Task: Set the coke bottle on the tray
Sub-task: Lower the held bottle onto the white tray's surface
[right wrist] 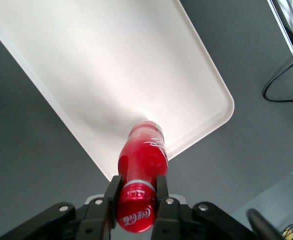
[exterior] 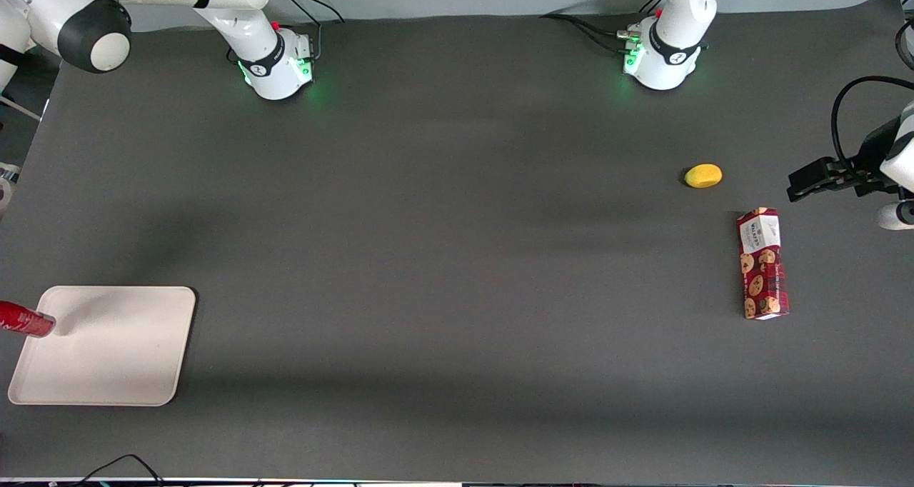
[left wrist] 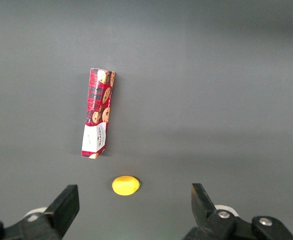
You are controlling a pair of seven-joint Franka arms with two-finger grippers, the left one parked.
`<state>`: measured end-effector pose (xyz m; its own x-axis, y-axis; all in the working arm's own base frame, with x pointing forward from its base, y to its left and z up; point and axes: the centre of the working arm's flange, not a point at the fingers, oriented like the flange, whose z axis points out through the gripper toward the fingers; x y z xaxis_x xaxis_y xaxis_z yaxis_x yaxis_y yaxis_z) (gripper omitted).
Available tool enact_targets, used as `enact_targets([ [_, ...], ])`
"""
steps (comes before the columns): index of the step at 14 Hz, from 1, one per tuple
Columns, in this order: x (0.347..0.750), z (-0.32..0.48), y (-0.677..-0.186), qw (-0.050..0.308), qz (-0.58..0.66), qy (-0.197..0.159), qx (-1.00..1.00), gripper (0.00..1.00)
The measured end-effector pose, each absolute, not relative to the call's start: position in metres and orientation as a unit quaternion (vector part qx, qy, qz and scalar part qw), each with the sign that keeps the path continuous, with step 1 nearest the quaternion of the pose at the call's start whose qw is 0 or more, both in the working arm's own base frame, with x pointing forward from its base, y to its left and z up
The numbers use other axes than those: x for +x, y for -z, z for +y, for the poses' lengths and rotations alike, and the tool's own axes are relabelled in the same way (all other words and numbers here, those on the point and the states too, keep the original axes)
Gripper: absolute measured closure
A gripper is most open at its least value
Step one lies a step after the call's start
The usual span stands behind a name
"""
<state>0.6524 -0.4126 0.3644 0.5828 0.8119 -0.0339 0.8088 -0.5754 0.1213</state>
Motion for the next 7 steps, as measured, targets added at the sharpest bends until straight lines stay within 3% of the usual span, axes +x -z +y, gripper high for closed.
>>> enact_targets([
  [7,0.645,-0.427,-0.34,0.049,0.439,-0.008,0.897,0.68],
])
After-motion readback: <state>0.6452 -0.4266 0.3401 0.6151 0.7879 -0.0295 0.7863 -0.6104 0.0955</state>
